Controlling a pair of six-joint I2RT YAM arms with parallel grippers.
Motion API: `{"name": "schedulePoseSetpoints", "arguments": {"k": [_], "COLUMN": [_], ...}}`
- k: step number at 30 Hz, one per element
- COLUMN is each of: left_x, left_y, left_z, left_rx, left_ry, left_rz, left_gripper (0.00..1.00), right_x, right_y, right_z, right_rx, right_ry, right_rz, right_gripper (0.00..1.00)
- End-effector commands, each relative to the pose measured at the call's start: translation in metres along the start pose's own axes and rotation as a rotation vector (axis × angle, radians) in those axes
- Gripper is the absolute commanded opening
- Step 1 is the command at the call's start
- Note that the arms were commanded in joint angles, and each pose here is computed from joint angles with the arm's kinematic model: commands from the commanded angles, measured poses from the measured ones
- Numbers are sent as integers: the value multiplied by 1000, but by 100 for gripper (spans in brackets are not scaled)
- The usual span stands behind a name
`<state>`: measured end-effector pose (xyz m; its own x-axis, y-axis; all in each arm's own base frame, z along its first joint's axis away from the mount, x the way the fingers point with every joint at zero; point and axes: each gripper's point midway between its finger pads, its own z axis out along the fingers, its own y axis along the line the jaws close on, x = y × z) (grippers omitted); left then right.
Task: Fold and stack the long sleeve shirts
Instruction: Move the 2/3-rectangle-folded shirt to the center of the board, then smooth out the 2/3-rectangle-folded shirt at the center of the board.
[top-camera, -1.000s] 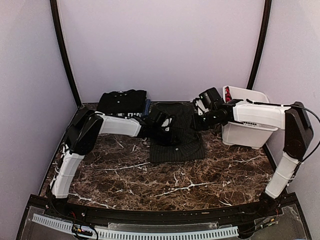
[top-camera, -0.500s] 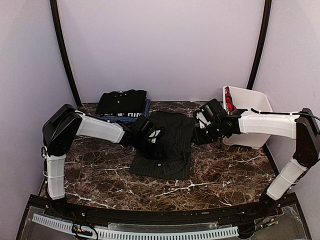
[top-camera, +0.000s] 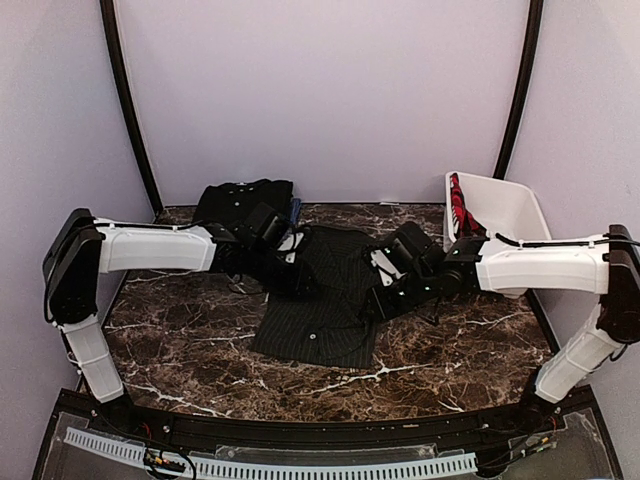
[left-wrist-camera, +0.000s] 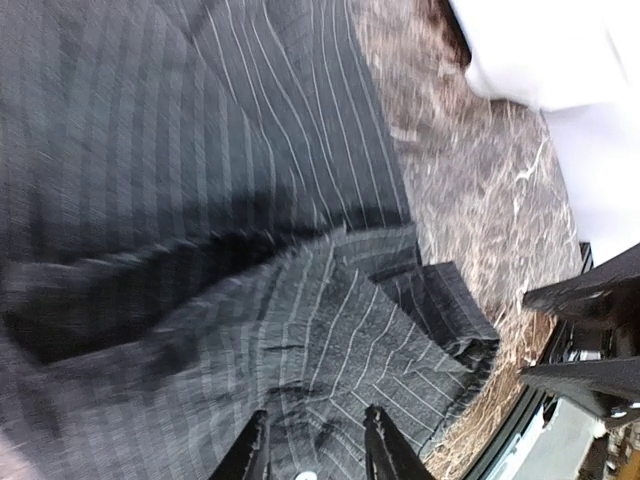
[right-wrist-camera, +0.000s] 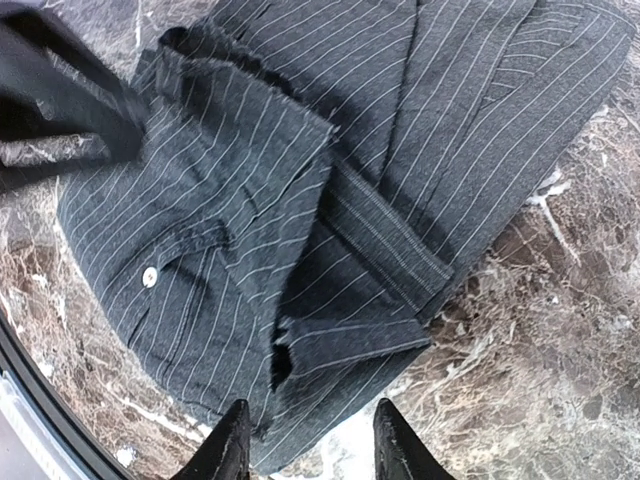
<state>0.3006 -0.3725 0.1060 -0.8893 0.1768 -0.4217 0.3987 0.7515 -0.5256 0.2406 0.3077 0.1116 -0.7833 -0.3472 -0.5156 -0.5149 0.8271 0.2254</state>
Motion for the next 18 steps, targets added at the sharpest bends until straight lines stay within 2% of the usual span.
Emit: {"name": "schedulePoseSetpoints", "arguments": {"k": [1, 6, 12, 18], "left_x": [-21, -30, -21, -20], "left_y": [22, 61, 71, 80], "left_z": [-38, -46, -25, -11], "left_rx": [-103, -147, -89, -93], "left_ry": [-77, -74, 9, 30], "left_rz": [7, -26, -10, -24], "left_gripper": [32, 34, 35, 39], "right_x": [-1, -4, -7, -10], "right_y": [2, 2, 3, 9], "right_z": [-8, -4, -1, 3], "right_rx": [21, 38, 45, 32], "right_ry": [-20, -15, -10, -6], "right_rz": [-16, -28, -34, -43], "right_gripper": [40, 40, 40, 40]}}
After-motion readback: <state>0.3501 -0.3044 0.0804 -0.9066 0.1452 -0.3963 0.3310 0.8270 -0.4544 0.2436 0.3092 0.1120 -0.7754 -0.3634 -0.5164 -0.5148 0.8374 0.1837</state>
